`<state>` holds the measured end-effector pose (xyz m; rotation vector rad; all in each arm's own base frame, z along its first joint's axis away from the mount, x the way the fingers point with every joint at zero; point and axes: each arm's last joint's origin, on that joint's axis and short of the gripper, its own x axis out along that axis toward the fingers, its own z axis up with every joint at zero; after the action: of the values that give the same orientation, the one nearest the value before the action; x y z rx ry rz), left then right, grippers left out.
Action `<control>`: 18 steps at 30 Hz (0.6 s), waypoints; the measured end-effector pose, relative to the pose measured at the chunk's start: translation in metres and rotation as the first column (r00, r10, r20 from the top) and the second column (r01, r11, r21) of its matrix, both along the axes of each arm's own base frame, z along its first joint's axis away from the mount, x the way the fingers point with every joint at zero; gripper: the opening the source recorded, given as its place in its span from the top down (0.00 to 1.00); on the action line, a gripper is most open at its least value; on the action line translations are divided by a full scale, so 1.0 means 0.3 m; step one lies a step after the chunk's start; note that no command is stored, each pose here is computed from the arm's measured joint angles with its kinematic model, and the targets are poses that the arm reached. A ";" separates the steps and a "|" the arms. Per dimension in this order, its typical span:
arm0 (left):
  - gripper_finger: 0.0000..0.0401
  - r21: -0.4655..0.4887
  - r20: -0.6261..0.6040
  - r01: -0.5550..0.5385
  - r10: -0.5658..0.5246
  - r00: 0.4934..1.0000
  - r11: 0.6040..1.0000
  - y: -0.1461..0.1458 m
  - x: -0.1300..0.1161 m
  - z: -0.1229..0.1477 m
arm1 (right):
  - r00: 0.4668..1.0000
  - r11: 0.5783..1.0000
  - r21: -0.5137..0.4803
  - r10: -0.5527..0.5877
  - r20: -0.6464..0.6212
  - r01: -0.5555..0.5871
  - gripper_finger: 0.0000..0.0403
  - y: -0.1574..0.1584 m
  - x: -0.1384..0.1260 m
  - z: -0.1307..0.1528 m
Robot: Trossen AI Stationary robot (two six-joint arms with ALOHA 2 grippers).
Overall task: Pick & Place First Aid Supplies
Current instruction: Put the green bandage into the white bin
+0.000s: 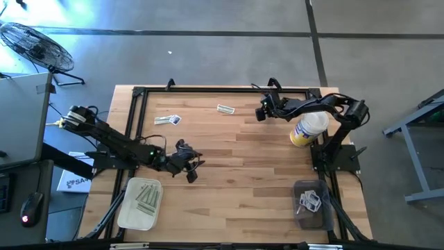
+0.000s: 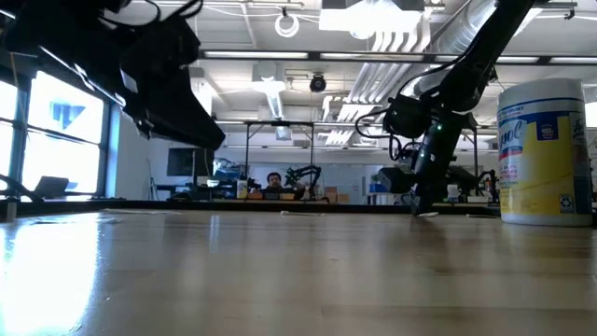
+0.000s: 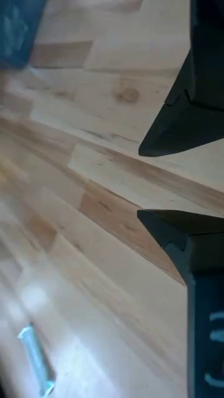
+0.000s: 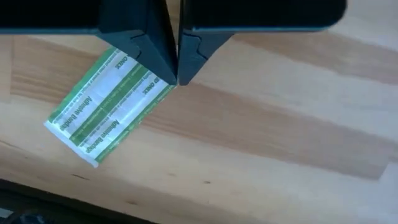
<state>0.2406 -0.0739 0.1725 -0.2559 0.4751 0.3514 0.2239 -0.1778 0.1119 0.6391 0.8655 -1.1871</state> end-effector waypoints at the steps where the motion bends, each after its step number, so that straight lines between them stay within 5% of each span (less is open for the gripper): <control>1: 0.63 0.010 0.004 -0.001 0.001 1.000 1.000 -0.006 -0.009 0.008 | 1.000 1.000 -0.004 0.011 -0.003 -0.011 0.99 0.006 0.005 0.000; 11: 0.63 0.173 0.026 -0.052 0.048 0.999 0.984 -0.055 -0.070 0.043 | 0.974 0.977 -0.036 0.211 0.080 -0.209 0.99 0.126 0.085 0.067; 15: 0.63 0.214 -0.009 -0.010 0.012 1.000 0.977 -0.067 -0.074 0.033 | 0.921 0.934 -0.097 0.356 0.159 -0.344 1.00 0.237 0.129 0.151; 18: 0.63 0.235 -0.013 0.021 -0.018 1.000 0.972 -0.071 -0.066 0.031 | 0.833 0.868 -0.105 0.496 0.245 -0.486 1.00 0.348 0.160 0.202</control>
<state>0.2209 -0.0952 0.1818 -0.0190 0.4413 0.3863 0.2721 -0.0735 0.1725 0.4873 0.7181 -0.6294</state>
